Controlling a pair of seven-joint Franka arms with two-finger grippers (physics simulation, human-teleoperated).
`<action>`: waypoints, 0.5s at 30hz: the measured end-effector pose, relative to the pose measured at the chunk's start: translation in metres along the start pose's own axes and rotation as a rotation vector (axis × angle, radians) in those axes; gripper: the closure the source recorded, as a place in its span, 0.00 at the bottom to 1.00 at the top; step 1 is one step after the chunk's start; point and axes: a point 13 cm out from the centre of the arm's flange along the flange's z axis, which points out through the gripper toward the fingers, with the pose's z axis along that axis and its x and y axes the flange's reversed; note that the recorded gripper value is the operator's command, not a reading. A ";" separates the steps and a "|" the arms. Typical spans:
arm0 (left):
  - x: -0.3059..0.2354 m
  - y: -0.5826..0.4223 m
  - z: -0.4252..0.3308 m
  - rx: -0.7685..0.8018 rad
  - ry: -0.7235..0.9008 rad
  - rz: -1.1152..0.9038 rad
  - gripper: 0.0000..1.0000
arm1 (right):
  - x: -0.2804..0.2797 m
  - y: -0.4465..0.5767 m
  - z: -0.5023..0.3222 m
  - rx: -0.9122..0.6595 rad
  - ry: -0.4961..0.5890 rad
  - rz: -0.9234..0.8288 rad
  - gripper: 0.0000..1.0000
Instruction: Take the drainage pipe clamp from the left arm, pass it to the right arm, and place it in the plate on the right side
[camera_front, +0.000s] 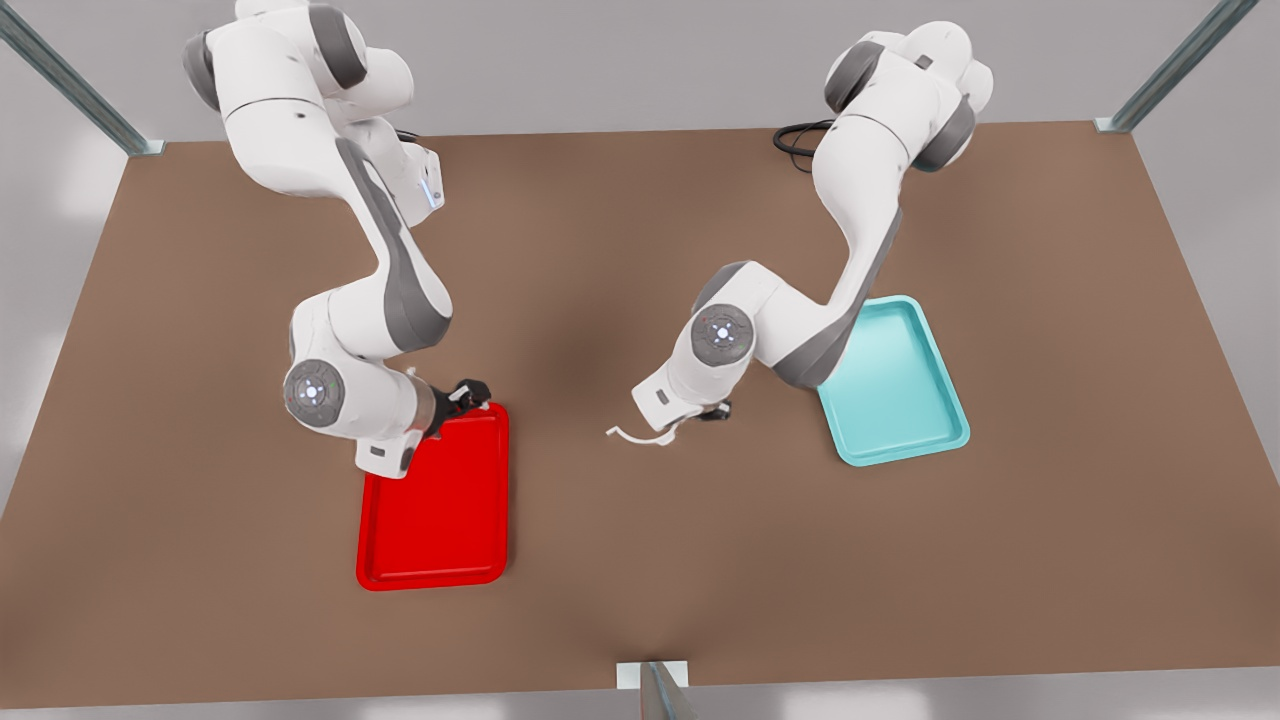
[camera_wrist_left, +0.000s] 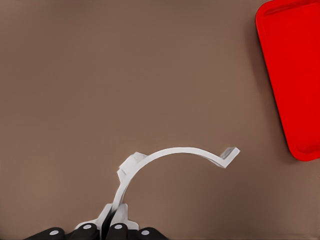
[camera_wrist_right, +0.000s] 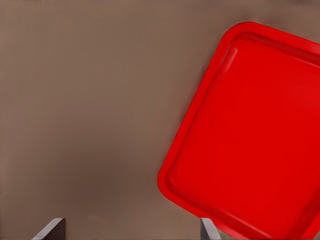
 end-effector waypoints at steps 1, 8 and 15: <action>0.001 -0.004 -0.001 0.000 -0.001 -0.002 0.79 | -0.010 0.012 0.004 -0.012 -0.025 -0.055 0.00; 0.003 -0.014 0.004 0.003 -0.001 -0.036 0.79 | -0.058 0.084 0.038 -0.054 -0.162 -0.439 0.00; 0.002 -0.017 0.008 0.005 -0.003 -0.071 0.79 | -0.095 0.127 0.071 -0.058 -0.304 -0.732 0.00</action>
